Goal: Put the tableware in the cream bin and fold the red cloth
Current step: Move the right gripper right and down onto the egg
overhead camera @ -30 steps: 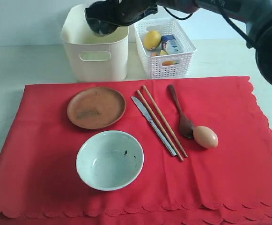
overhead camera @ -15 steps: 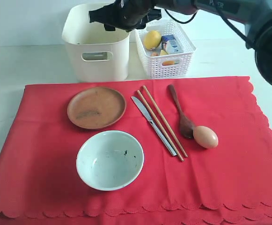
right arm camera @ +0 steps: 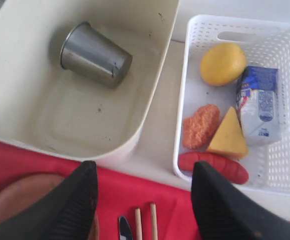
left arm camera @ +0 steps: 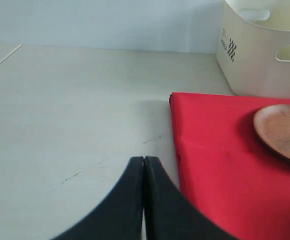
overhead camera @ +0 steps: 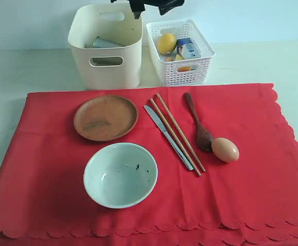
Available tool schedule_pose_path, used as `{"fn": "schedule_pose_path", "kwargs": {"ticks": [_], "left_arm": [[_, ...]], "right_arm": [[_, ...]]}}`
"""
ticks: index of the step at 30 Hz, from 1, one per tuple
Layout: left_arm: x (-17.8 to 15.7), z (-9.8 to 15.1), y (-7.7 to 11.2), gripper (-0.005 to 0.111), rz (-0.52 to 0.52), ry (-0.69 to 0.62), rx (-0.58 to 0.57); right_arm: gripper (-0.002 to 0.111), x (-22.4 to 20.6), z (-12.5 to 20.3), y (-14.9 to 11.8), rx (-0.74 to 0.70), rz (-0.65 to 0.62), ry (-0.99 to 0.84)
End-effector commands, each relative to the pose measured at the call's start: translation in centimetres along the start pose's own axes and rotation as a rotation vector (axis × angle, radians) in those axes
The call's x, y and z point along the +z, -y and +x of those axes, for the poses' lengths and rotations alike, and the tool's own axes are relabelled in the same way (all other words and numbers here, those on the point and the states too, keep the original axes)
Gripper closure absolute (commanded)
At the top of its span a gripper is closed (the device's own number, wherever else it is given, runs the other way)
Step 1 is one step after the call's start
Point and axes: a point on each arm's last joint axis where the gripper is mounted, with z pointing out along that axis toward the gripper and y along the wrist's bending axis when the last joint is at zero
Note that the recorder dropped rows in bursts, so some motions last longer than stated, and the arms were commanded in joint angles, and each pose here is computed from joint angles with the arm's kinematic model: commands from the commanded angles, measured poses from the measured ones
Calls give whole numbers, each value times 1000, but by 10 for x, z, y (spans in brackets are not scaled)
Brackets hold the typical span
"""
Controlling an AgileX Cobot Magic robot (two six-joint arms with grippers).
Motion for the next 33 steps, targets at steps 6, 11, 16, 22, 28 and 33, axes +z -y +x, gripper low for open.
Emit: {"fn": "schedule_pose_path", "kwargs": {"ticks": [6,11,16,22,28,33], "left_arm": [[-1,-2,0,107,1,19,-3],[-1,-2,0,107,1,19,-3],[-1,-2,0,107,1,19,-3],[-1,-2,0,107,1,19,-3],[-1,-2,0,107,1,19,-3],[-1,-2,0,107,1,19,-3]], "right_arm": [[55,-49,0,7,-108,-1,-72],[55,-67,2,10,-154,1,-101],[55,-81,7,13,-184,-4,-119],[55,-95,23,20,-201,-8,-107],[55,-109,49,29,-214,-9,-99],[55,-117,76,36,-223,-11,-115]]}}
